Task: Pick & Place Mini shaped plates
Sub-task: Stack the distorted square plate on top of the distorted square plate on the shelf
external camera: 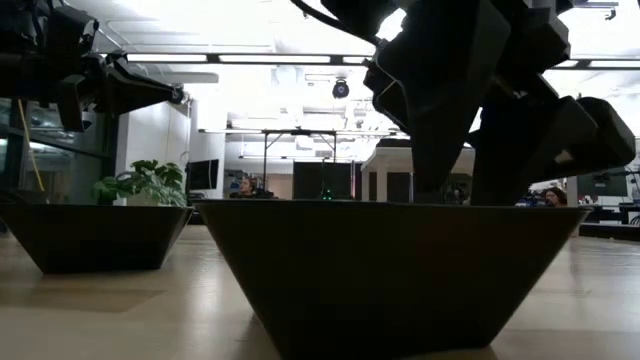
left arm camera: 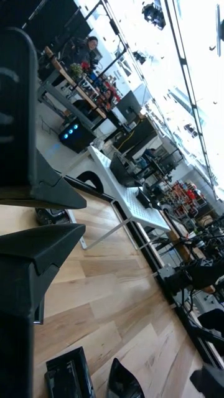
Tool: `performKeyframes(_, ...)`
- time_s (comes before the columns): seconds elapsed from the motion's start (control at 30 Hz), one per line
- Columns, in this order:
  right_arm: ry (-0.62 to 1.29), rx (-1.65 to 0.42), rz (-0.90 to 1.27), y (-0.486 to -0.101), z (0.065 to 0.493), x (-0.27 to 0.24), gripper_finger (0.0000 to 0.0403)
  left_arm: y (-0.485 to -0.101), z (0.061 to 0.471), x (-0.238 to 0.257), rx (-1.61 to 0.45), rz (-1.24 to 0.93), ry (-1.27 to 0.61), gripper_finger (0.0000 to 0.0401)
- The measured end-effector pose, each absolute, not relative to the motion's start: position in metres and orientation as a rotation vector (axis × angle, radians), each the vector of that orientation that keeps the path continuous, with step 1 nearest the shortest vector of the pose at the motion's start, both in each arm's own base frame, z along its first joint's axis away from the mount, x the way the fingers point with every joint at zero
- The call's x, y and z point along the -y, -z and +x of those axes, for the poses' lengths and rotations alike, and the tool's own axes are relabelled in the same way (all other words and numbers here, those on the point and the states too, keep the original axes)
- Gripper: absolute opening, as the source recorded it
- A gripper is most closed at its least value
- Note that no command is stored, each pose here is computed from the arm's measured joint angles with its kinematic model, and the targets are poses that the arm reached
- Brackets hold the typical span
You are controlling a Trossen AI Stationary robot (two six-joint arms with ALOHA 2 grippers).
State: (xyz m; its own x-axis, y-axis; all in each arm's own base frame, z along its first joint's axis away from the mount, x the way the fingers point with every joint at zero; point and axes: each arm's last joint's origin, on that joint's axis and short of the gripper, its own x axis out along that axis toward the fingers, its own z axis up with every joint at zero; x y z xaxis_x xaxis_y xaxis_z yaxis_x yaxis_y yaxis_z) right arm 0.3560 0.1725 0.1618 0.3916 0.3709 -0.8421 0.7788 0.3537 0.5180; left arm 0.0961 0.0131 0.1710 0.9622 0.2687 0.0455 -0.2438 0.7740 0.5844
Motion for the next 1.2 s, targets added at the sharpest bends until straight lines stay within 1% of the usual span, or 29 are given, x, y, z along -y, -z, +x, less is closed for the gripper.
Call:
performKeyframes(0.2,0.366,-1.197,1.242,-0.162,0.359,-0.177,0.0161,-0.171,0.096,-0.013,-0.041,0.627,-0.277,0.0046)
performKeyframes(0.37,0.334,-1.183,1.270,-0.162,0.362,-0.179,0.0154,-0.171,0.096,-0.013,-0.042,0.627,-0.278,0.0046)
performKeyframes(0.5,0.308,-1.180,1.281,-0.153,0.367,-0.184,0.0149,-0.171,0.096,-0.013,-0.041,0.627,-0.277,0.0046)
performKeyframes(0.73,0.332,-1.187,1.271,-0.146,0.367,-0.183,0.0136,-0.171,0.096,-0.013,-0.041,0.627,-0.277,0.0046)
performKeyframes(0.9,0.341,-1.186,1.272,-0.146,0.367,-0.184,0.0113,-0.171,0.096,-0.013,-0.042,0.627,-0.277,0.0046)
performKeyframes(1.2,0.367,-1.188,1.303,-0.146,0.366,-0.184,0.0055,-0.171,0.096,-0.013,-0.041,0.627,-0.277,0.0046)
